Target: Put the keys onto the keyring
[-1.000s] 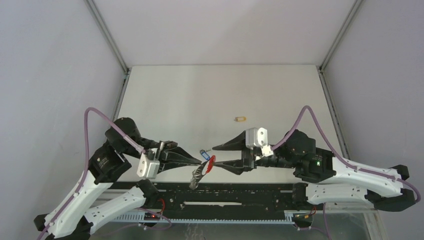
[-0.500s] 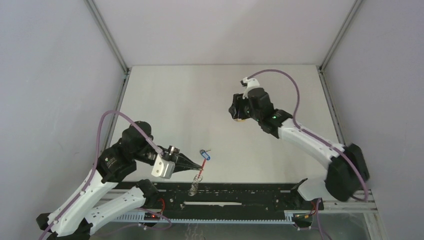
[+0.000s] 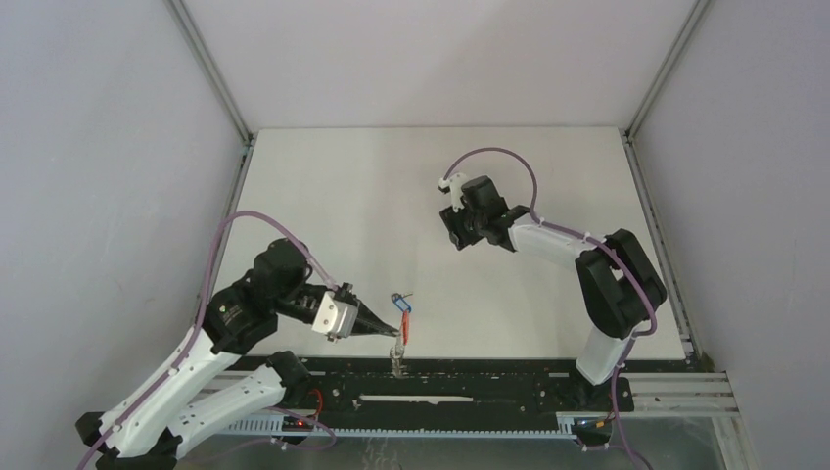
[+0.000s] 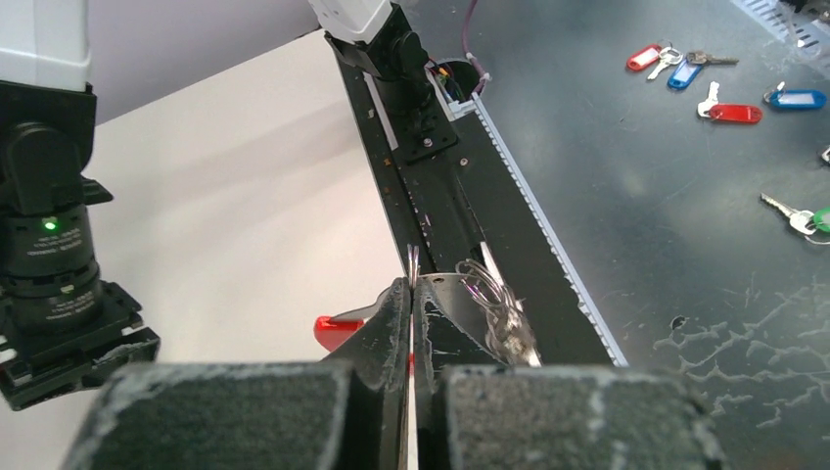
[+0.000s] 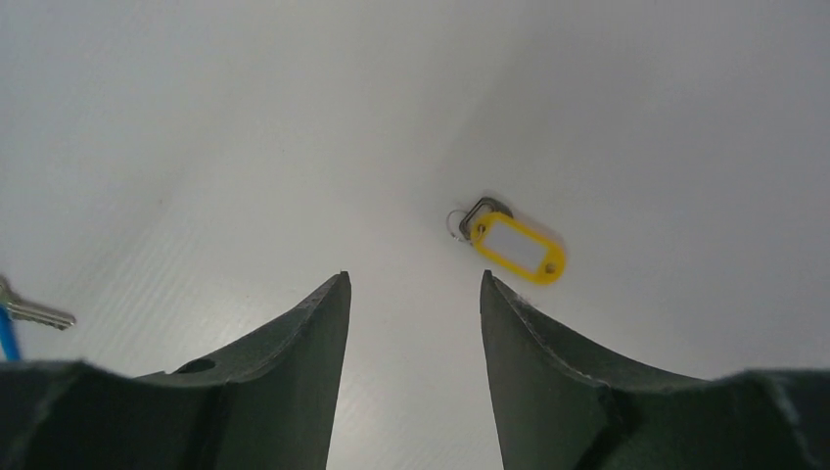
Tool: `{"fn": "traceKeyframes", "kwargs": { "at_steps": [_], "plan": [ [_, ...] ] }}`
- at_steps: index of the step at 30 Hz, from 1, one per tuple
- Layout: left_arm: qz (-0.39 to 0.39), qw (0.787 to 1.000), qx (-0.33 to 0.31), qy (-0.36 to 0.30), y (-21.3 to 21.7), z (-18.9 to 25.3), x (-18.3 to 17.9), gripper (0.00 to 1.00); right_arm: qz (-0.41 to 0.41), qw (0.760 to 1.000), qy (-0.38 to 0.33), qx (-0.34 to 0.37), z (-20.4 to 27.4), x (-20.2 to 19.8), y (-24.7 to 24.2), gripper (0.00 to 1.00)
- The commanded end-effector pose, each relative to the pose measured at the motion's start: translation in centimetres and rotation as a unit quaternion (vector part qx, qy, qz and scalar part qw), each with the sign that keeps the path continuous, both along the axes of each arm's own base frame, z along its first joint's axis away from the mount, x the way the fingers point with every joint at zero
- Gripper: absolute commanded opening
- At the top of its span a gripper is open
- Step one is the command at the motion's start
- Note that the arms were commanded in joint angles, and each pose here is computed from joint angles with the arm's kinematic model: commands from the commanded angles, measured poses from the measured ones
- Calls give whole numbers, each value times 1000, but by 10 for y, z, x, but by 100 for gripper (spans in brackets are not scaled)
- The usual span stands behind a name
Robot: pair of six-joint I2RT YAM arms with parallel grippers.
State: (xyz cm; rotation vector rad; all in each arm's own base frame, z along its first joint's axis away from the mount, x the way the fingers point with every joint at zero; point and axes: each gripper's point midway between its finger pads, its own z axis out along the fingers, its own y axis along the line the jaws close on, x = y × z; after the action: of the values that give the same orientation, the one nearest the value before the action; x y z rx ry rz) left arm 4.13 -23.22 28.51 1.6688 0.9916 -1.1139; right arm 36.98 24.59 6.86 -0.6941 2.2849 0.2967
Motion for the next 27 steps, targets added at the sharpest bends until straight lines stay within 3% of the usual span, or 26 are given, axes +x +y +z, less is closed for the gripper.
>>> {"fn": "traceKeyframes", "kwargs": {
  "at_steps": [1,11,16,27],
  "plan": [
    [6,1000,-3,21,-7,2,6,0,111,991,-56,-45,16,19,1,60],
    [25,998,1,57,-10,3,18,0,197,978,-25,-69,-8,11,2,53],
    [36,997,2,73,-9,5,26,0,195,974,-9,-112,-22,19,-6,46],
    [35,997,-2,74,-8,9,27,0,196,971,-2,-139,-35,25,-7,36]
  ]
}}
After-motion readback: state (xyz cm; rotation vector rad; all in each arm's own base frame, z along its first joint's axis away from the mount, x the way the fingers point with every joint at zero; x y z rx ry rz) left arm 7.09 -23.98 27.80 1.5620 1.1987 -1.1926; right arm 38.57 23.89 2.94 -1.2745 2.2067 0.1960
